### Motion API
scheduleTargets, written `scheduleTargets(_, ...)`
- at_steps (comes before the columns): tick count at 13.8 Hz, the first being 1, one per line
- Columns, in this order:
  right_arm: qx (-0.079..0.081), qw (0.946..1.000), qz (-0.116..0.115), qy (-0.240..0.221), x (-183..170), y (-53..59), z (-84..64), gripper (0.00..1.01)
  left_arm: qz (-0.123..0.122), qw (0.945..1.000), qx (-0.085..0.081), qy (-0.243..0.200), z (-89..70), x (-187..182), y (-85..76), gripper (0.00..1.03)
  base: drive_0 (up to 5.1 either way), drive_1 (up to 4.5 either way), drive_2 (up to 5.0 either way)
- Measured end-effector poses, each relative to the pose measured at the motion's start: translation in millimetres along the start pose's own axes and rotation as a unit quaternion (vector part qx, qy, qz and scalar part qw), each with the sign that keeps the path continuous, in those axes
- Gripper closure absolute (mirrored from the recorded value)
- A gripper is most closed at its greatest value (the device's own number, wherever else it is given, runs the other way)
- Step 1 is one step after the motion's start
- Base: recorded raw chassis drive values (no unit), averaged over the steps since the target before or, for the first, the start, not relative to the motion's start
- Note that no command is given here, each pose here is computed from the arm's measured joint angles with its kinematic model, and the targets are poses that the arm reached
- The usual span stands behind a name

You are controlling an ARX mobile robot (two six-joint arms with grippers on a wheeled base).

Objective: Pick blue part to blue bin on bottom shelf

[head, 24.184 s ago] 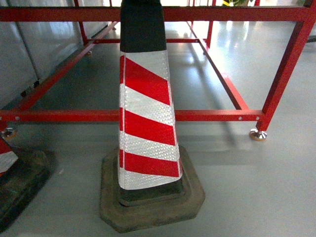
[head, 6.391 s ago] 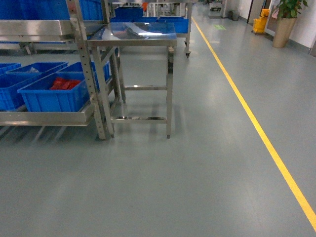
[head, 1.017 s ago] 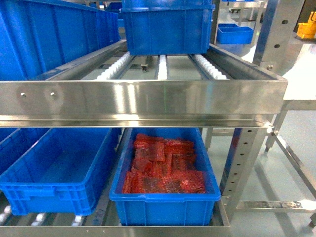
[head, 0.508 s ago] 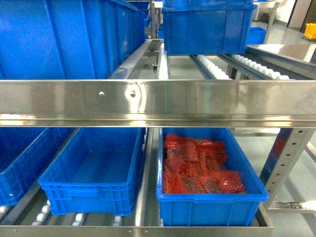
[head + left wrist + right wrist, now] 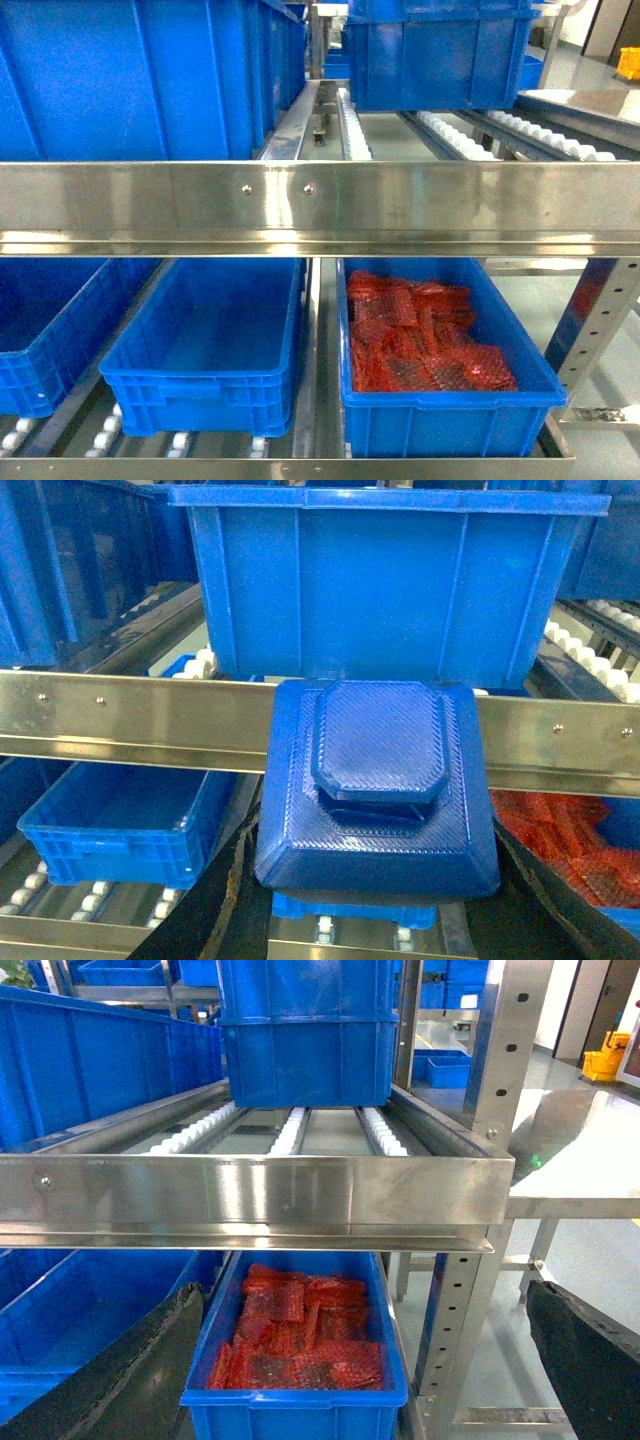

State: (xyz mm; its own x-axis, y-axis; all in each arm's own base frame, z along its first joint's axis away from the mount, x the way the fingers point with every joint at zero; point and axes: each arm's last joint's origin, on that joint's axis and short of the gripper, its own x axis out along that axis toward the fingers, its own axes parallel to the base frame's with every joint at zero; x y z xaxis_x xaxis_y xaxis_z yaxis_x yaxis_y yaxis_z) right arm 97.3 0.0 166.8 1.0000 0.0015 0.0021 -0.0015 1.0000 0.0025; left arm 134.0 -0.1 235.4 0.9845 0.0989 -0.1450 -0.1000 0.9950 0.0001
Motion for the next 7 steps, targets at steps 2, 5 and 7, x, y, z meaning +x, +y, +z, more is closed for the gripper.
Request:
scheduleTargets(2, 0.0, 1.0, 0.0, 0.0, 0.0, 0.0, 0.0, 0.03, 0.0, 1.0, 0.0, 0.0, 0.0, 0.0, -0.1, 0.59, 0.0, 0.0, 0.0)
scheduleTargets(5, 0.0, 1.0, 0.0, 0.0, 0.0, 0.0, 0.0, 0.03, 0.0, 1.0, 0.0, 0.0, 0.0, 0.0, 0.0, 0.59, 0.0, 0.0, 0.0)
scheduleTargets(7, 0.0, 1.0, 0.0, 0.0, 0.0, 0.0, 0.0, 0.03, 0.0, 1.0, 0.0, 0.0, 0.0, 0.0, -0.1, 0.59, 0.0, 0.0, 0.0)
